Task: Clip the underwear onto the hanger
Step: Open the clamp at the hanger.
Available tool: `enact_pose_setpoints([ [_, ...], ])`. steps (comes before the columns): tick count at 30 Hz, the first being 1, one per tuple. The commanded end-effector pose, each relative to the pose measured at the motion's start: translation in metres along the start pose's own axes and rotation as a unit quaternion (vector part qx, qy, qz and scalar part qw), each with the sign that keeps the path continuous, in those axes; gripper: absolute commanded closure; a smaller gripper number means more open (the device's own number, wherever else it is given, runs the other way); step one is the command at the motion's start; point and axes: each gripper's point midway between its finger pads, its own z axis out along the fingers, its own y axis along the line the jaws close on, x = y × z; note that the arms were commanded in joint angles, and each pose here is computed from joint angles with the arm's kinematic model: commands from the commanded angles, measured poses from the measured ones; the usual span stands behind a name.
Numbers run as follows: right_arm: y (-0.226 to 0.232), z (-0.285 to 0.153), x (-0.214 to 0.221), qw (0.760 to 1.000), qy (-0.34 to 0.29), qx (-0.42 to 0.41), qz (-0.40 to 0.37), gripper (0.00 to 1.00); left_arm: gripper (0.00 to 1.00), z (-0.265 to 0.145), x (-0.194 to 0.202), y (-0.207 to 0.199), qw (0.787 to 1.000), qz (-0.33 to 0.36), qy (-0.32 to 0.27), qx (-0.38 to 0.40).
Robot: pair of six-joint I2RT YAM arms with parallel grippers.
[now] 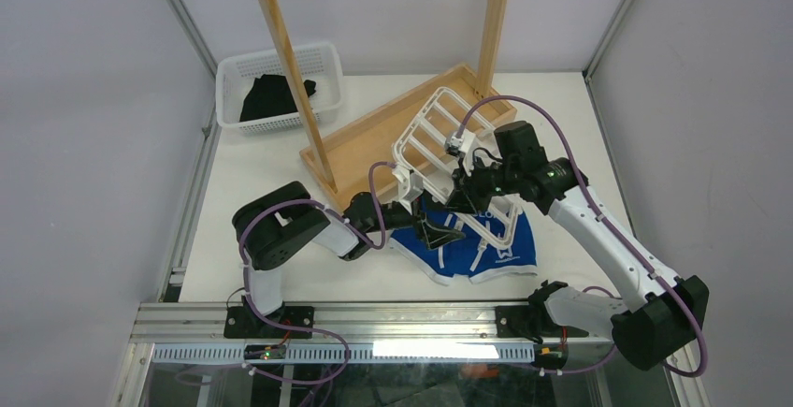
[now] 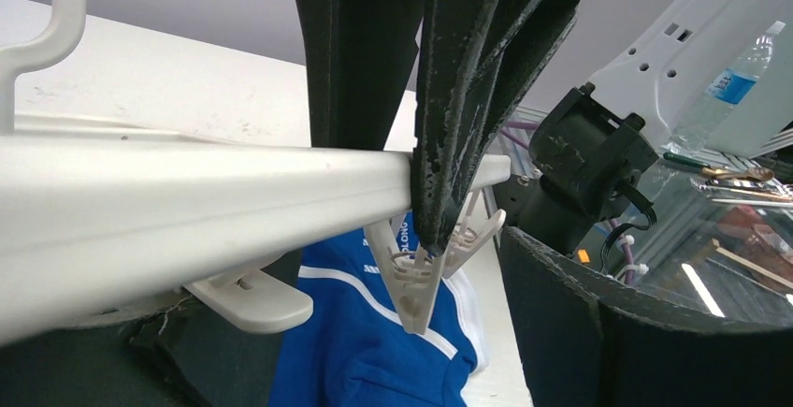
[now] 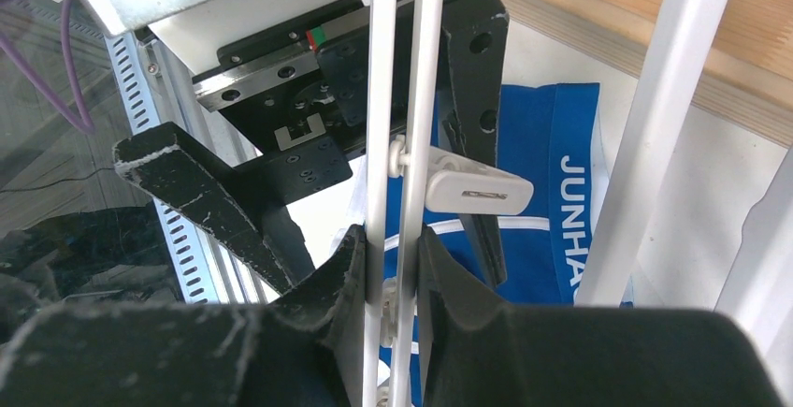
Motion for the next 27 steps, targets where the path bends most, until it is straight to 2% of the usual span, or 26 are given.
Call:
enact_pose_setpoints([
  [1, 0.01, -0.009, -0.037, 0.995, -0.063, -0.016, -0.075, 1.0, 0.21, 0.009, -0.077, -0.036, 0.985, 0.086, -0.125, 0.076],
  [19, 0.012, -0.009, -0.037, 0.995, -0.064, -0.022, -0.075, 1.0, 0.22, 0.013, -0.085, -0.031, 0.985, 0.082, -0.139, 0.065],
  [27, 0.012, -0.008, -0.036, 0.995, -0.064, -0.022, -0.076, 1.0, 0.31, 0.012, -0.088, -0.031, 0.985, 0.079, -0.143, 0.06],
])
